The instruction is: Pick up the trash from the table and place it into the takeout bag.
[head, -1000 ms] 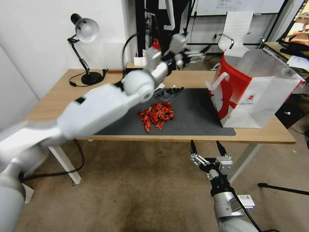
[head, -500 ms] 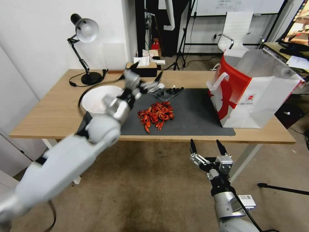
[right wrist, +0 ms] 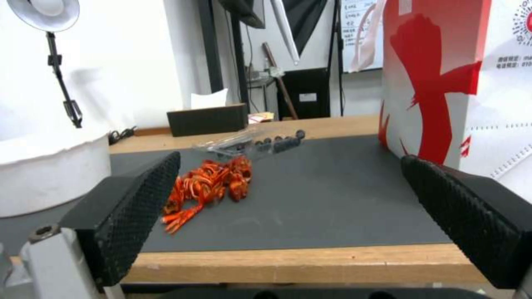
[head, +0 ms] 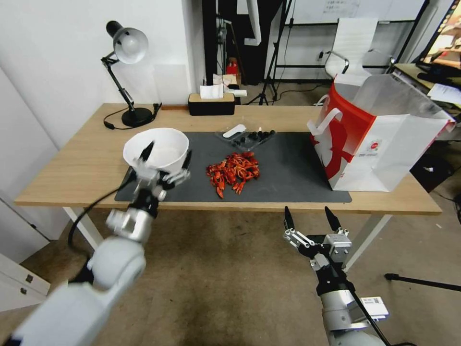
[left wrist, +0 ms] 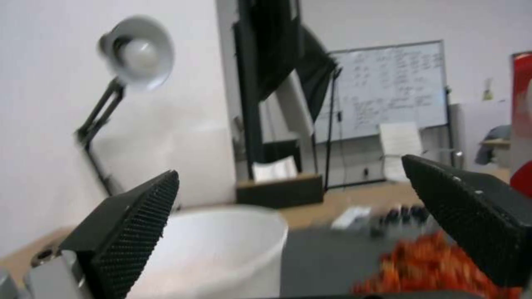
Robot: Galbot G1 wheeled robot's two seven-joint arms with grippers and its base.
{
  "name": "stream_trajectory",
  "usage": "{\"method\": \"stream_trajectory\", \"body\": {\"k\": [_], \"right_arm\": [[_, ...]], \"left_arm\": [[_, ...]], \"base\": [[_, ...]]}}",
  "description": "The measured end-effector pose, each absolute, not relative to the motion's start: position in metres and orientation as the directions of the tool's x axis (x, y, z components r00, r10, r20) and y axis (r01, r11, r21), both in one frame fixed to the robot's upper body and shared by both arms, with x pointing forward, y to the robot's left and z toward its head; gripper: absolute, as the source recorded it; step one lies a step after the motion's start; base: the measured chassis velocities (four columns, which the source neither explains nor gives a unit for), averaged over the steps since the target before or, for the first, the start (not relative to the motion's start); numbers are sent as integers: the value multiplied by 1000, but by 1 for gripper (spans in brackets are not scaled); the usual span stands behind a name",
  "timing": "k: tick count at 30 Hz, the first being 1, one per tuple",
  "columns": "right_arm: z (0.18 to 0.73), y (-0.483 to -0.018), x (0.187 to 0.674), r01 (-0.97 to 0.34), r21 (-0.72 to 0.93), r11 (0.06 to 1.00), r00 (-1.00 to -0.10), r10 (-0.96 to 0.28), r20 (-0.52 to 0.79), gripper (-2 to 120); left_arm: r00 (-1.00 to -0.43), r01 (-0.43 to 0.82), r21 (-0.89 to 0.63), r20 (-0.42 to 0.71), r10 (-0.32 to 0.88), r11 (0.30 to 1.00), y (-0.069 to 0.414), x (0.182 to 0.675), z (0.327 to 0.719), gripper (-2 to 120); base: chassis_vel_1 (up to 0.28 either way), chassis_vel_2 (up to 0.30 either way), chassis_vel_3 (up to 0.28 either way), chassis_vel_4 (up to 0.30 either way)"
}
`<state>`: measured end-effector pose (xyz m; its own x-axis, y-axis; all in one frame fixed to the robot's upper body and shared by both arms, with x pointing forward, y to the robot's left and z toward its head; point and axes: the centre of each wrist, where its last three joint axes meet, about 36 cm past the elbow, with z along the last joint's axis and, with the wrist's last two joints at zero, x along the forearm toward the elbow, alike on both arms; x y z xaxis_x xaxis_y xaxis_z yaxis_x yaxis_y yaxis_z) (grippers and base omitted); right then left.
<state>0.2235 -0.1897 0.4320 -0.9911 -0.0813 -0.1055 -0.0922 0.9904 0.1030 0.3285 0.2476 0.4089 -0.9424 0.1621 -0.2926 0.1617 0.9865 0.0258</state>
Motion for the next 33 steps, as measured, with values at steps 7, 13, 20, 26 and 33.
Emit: {"method": "stream_trajectory", "body": {"k": [7, 13, 20, 26, 33], "right_arm": [[434, -193, 224, -89, 94, 992, -990, -77, -118, 100], [435, -197, 229, -84, 92, 992, -989, -72, -132, 100], [429, -200, 231, -100, 84, 991, -990, -90, -109, 100], [419, -203, 232, -103, 71, 992, -993, -99, -61, 100], [405, -215, 235, -129, 16, 992, -992, -129, -5, 100]], "left_arm": [[-967, 113, 17, -229, 113, 994, 252, 281, 378, 100], [-977, 74, 32, -200, 79, 997, 252, 261, 356, 100], [-979, 60, 28, -193, 64, 998, 254, 262, 353, 100], [-980, 59, 28, -190, 63, 998, 253, 263, 352, 100], [-983, 56, 32, -174, 61, 998, 256, 265, 346, 100]], "base": [[0, 0, 0, 0], [0, 0, 0, 0], [0, 0, 0, 0], [0, 0, 0, 0], [0, 0, 0, 0]]}}
